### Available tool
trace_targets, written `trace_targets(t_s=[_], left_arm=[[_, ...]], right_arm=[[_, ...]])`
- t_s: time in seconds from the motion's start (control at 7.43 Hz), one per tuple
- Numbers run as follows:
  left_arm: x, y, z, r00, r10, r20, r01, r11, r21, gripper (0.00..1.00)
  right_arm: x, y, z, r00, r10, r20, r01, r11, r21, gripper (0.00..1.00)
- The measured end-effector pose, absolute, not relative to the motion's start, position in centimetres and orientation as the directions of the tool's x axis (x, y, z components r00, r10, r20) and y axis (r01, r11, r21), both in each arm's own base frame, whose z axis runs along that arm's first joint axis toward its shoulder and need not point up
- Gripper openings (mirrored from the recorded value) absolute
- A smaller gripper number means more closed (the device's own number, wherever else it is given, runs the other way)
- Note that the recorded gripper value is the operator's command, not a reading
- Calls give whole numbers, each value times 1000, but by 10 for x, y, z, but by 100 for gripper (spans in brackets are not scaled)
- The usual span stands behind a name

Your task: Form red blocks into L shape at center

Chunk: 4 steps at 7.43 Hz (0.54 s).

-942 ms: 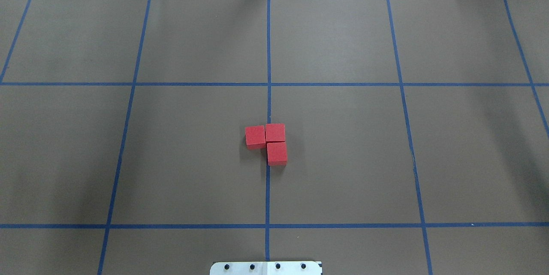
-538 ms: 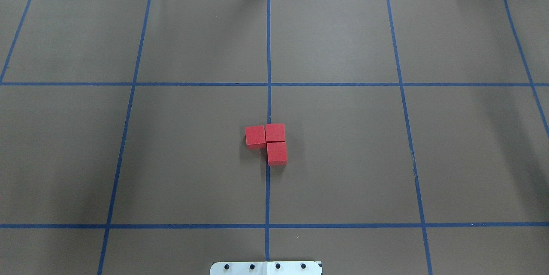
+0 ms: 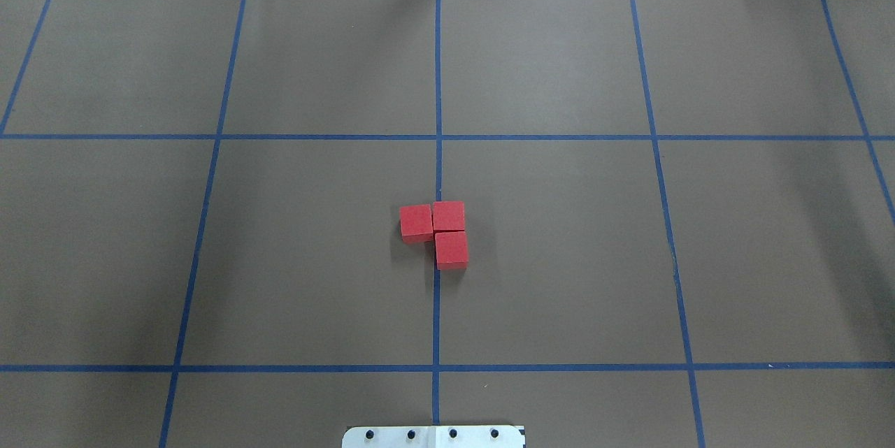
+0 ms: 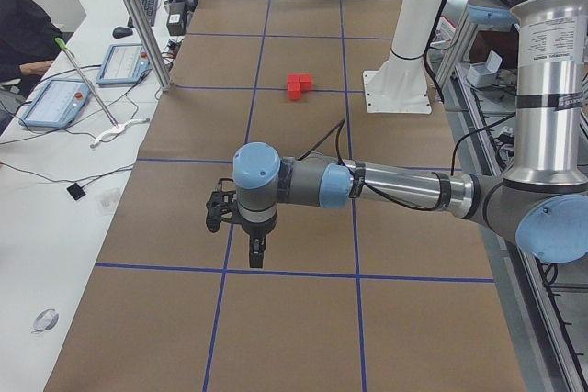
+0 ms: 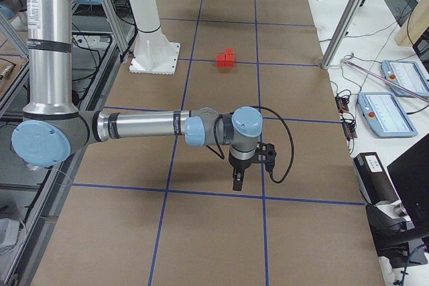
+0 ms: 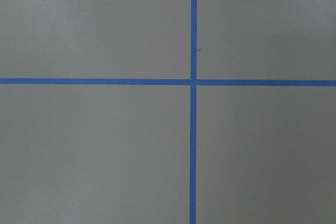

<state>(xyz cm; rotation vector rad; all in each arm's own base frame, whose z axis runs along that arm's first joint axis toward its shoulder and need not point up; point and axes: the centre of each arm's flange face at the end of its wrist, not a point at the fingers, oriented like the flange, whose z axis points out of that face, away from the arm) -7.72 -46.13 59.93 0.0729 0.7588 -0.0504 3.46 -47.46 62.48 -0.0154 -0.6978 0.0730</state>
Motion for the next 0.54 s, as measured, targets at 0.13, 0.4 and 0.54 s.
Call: trace_targets(t_s=[0.13, 0.4, 0.54], left_arm=[[-77, -460, 601, 724, -23, -690, 72, 996, 43, 100], [-76, -459, 601, 724, -21, -690, 69, 997, 43, 100], [-76, -459, 601, 725, -20, -689, 68, 997, 42, 100]], right_arm=[[35, -475, 625, 765, 72, 639, -66, 997, -34, 100], [35, -474, 627, 764, 75, 641, -67, 997, -36, 100], [35, -473, 628, 762, 76, 643, -67, 997, -39, 100]])
